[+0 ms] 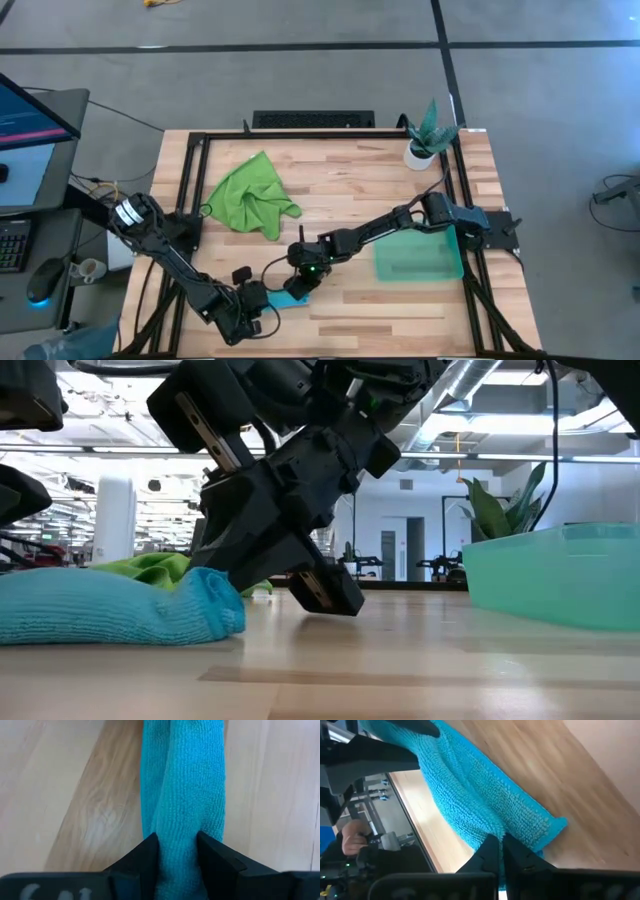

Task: Roll microfiber towels into tight, uniform cylinder then place into a basket
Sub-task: Roll the blue microfiber towel

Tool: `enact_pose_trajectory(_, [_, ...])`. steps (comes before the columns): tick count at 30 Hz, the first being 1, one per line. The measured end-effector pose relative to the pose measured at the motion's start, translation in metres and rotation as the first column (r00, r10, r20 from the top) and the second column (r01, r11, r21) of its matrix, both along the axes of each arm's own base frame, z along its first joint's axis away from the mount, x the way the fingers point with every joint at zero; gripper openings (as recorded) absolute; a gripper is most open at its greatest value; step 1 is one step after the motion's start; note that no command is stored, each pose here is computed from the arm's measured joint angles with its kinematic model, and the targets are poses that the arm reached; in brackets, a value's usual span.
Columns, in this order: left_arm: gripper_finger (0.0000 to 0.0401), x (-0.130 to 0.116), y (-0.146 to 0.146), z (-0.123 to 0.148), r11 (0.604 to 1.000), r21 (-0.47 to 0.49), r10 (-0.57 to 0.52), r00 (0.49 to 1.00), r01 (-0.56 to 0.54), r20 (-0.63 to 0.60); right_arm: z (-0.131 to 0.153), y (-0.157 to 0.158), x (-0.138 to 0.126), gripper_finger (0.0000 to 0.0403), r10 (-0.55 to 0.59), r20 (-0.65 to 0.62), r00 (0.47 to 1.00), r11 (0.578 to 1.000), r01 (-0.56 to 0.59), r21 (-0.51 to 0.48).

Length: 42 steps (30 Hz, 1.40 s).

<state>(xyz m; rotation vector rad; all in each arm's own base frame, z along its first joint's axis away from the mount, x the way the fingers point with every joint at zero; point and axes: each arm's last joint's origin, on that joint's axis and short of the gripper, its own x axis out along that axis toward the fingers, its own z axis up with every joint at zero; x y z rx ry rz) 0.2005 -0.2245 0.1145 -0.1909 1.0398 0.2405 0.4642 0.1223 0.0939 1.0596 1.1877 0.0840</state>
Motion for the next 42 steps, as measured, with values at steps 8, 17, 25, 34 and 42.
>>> enact_pose_trajectory(8, [0.012, -0.001, 0.001, -0.001, 1.0, -0.003, -0.002, 1.0, 0.002, -0.015, 0.002, 0.008, 0.001, 0.0059, 0.019, 0.041, 0.999, 1.0, -0.019, 0.002])
enact_pose_trajectory(17, [0.012, -0.001, 0.001, -0.001, 1.0, 0.001, -0.005, 1.0, 0.005, -0.019, 0.002, 0.008, 0.002, 0.0127, 0.046, 0.067, 0.997, 0.999, -0.046, 0.001])
enact_pose_trajectory(25, [0.012, 0.0, 0.002, -0.001, 1.0, -0.001, -0.004, 1.0, 0.004, -0.025, 0.012, -0.007, 0.003, 0.0175, 0.138, 0.102, 0.985, 0.988, -0.144, 0.055])
enact_pose_trajectory(34, [0.012, 0.002, 0.003, -0.002, 1.0, -0.014, 0.0, 1.0, 0.0, -0.025, 0.056, -0.021, -0.013, 0.0181, 0.212, 0.116, 0.97, 0.974, -0.2, -0.105])
enact_pose_trajectory(42, [0.012, 0.005, 0.005, -0.001, 1.0, -0.018, -0.016, 0.999, 0.015, -0.037, 0.091, 0.031, -0.037, 0.0182, 0.335, 0.199, 0.921, 0.822, -0.182, -0.541])
